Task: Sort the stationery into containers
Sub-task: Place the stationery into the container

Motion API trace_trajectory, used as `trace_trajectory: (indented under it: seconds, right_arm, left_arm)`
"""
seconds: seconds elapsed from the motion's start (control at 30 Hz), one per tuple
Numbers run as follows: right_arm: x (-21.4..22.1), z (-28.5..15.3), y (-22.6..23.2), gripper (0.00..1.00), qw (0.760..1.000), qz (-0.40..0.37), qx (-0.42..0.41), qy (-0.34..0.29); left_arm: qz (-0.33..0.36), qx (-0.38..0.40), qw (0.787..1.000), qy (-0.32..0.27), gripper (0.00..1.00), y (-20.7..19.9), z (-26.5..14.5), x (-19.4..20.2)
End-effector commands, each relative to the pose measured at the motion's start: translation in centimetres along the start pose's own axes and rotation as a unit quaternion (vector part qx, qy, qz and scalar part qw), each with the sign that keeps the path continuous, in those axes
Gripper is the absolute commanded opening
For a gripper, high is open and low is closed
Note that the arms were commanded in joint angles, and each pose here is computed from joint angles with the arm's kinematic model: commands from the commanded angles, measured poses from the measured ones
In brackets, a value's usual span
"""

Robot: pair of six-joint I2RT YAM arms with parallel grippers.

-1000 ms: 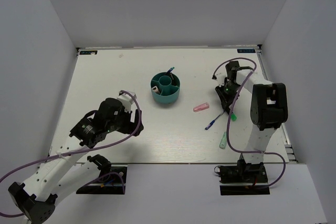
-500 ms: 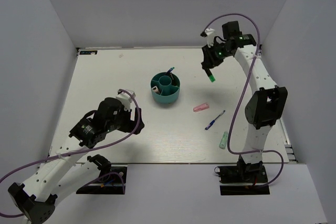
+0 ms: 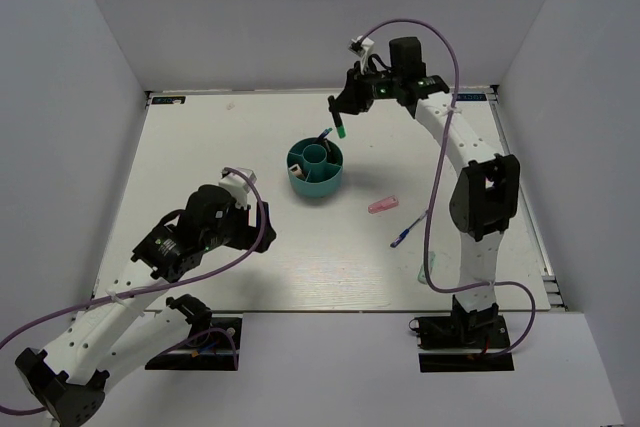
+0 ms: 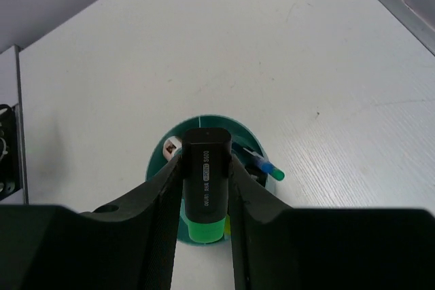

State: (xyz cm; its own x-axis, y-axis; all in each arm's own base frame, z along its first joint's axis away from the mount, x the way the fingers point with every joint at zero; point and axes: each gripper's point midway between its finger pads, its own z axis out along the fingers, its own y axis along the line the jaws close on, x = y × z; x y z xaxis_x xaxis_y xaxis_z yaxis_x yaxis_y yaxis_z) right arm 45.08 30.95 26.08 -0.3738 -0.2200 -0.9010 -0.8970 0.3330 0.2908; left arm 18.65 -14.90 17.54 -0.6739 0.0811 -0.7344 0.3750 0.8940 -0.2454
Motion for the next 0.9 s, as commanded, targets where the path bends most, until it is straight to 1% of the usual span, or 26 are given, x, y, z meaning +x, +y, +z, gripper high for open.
trace_trajectory:
  seconds: [0.0, 0.07, 0.1, 0.2, 0.6, 0.67, 0.73, 0.87]
  right_arm:
    - [-1.7, 1.5, 0.4, 0.00, 0.998, -0.001, -0.034, -0.060]
    - [-1.5, 2.1, 0.5, 0.00, 0.996, -0.008, -0.050, -0.073]
    - [-0.7, 2.6, 0.3, 0.00, 0.995, -0.002, -0.064, -0.076]
    - [1.2, 3.4, -0.5, 0.00, 0.995, 0.013, -0.071, -0.072]
    - [4.9, 4.9, -2.7, 0.00, 0.998, -0.027, -0.042, -0.042]
    - [6.0, 5.1, -3.0, 0.00, 0.998, -0.030, -0.044, -0.037]
    - [6.2, 5.2, -3.0, 0.00, 0.997, -0.044, -0.050, -0.041]
    - [8.0, 5.6, -3.4, 0.00, 0.997, -0.044, -0.050, -0.029]
  left_arm:
    - [-0.007, -0.002, 1.000, -0.030, 0.94, -0.2, -0.4, -1.9]
    - [-0.004, -0.001, 1.000, -0.030, 0.94, -0.2, -0.3, -1.9]
    - [-0.007, -0.002, 1.000, -0.028, 0.94, -0.2, -0.2, -1.7]
    - [-0.005, -0.002, 1.000, -0.021, 0.94, -0.1, 0.2, -1.4]
    - [-0.005, -0.002, 1.000, -0.010, 0.94, 0.0, 1.2, -0.4]
    - [-0.004, -0.002, 1.000, -0.011, 0.94, 0.1, 1.1, -0.4]
    - [-0.004, -0.002, 1.000, -0.009, 0.94, 0.1, 1.1, -0.2]
    - [-0.006, -0.002, 1.000, -0.009, 0.94, 0.2, 1.1, -0.1]
